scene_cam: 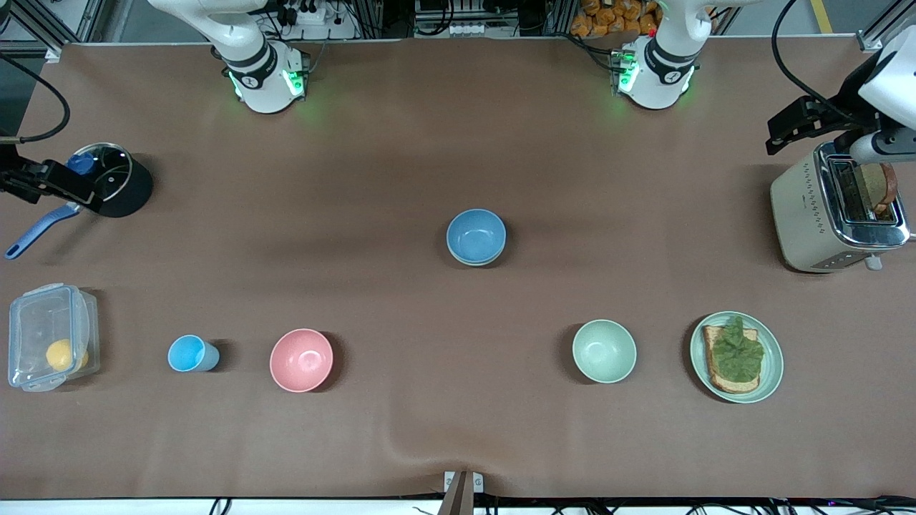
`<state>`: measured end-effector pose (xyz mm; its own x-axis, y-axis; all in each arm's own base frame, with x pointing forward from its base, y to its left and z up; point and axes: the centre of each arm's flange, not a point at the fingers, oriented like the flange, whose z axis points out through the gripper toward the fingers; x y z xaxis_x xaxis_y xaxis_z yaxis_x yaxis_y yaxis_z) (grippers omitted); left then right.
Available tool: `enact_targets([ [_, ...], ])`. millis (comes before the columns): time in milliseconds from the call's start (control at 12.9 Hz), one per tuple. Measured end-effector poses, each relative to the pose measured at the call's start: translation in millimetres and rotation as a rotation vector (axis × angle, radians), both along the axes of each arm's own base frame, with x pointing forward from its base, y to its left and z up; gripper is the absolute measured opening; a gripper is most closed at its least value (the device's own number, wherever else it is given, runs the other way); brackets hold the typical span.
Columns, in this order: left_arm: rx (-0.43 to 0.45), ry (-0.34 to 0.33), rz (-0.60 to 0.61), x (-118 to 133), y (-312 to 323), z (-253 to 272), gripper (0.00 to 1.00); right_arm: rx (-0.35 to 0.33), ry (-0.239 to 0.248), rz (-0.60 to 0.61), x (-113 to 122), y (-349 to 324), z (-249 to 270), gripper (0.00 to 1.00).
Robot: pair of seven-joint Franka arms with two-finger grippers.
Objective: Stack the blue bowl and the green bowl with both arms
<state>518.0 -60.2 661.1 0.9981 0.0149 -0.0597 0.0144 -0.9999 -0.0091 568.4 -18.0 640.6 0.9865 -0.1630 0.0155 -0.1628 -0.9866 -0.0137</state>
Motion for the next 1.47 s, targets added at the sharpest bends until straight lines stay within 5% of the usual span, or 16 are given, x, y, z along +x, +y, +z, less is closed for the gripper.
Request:
enact_targets([
  [1468,0.006,0.029,0.043,-1.3,3.8,-6.6,1.0,0.001,-0.026,-0.009,-6.5,-8.7,-6.6,1.0],
])
